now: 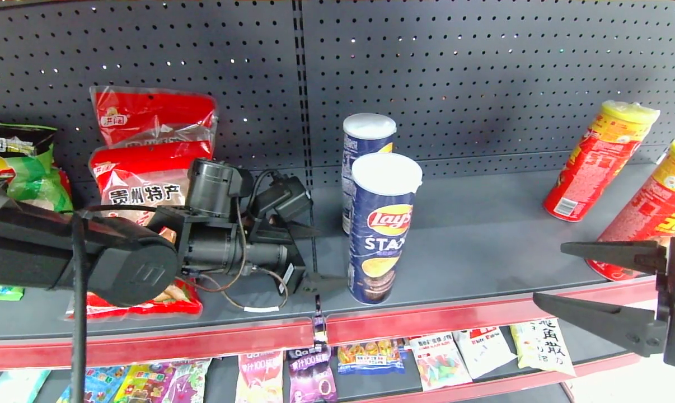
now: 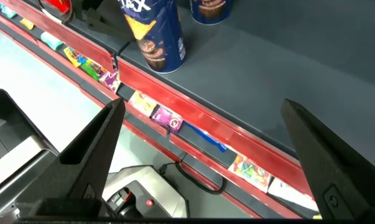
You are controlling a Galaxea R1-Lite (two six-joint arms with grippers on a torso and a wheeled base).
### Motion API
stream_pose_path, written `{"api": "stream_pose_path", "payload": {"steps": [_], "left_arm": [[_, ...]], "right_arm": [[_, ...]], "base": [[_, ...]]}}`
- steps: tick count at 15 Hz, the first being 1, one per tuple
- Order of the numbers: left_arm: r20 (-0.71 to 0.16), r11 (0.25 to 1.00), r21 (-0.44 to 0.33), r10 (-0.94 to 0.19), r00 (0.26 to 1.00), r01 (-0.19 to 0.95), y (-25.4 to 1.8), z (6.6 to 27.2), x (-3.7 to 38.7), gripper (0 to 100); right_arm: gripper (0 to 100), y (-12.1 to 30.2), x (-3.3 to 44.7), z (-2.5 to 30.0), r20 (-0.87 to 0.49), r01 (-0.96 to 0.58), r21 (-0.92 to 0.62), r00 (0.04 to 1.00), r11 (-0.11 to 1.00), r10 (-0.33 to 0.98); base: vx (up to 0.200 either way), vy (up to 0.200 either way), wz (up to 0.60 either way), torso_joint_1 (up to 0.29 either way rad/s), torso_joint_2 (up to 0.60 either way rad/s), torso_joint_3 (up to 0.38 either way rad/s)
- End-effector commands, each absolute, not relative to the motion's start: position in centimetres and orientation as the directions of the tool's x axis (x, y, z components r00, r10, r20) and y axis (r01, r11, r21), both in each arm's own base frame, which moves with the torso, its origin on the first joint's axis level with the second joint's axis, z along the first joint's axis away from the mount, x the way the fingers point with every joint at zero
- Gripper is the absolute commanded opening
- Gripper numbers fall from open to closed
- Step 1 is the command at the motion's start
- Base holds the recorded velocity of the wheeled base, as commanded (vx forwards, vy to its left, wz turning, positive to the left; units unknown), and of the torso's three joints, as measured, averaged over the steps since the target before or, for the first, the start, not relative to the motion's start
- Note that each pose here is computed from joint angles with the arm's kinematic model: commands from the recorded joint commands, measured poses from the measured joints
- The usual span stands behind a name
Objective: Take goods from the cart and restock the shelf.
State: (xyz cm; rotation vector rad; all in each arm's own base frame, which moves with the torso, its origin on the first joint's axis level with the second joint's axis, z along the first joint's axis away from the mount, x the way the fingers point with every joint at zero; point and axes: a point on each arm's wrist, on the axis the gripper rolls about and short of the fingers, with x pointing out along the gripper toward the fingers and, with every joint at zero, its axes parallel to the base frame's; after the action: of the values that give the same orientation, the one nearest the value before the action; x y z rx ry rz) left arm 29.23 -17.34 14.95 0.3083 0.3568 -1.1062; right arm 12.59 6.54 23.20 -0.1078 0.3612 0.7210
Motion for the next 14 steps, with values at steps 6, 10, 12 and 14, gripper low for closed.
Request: {"api": "stream_pose_path", "payload": {"steps": [6,10,12,14], "left_arm": [[-0.251,0.741,0.041,-0.642,0.725,0.671,-9.5,22.2,18.0,100],[-0.225,0.890,0.011,-0.442,0.868,0.456,-4.4,21.2,8.8,100],[-0.260,0.949,-0.004,-0.306,0.916,0.316,-1.9,20.0,4.5,100],[-0.290,0.978,0.004,-0.199,0.936,0.209,0.1,17.9,0.8,100]], "right_arm": [[100,4.5,8.3,21.5,-0.313,-0.669,-0.020,0.710,0.743,0.631],[100,1.6,3.1,18.3,-0.211,-0.548,-0.077,0.826,0.833,0.523],[100,0.6,1.0,17.4,-0.165,-0.399,-0.091,0.910,0.913,0.381],[100,0.2,-0.4,16.5,-0.179,-0.240,-0.050,0.957,0.969,0.228]], "base": [[0.000,0.000,0.00,0.000,0.00,0.000],[0.000,0.000,0.00,0.000,0.00,0.000],[0.000,0.000,0.00,0.000,0.00,0.000],[0.000,0.000,0.00,0.000,0.00,0.000]]}}
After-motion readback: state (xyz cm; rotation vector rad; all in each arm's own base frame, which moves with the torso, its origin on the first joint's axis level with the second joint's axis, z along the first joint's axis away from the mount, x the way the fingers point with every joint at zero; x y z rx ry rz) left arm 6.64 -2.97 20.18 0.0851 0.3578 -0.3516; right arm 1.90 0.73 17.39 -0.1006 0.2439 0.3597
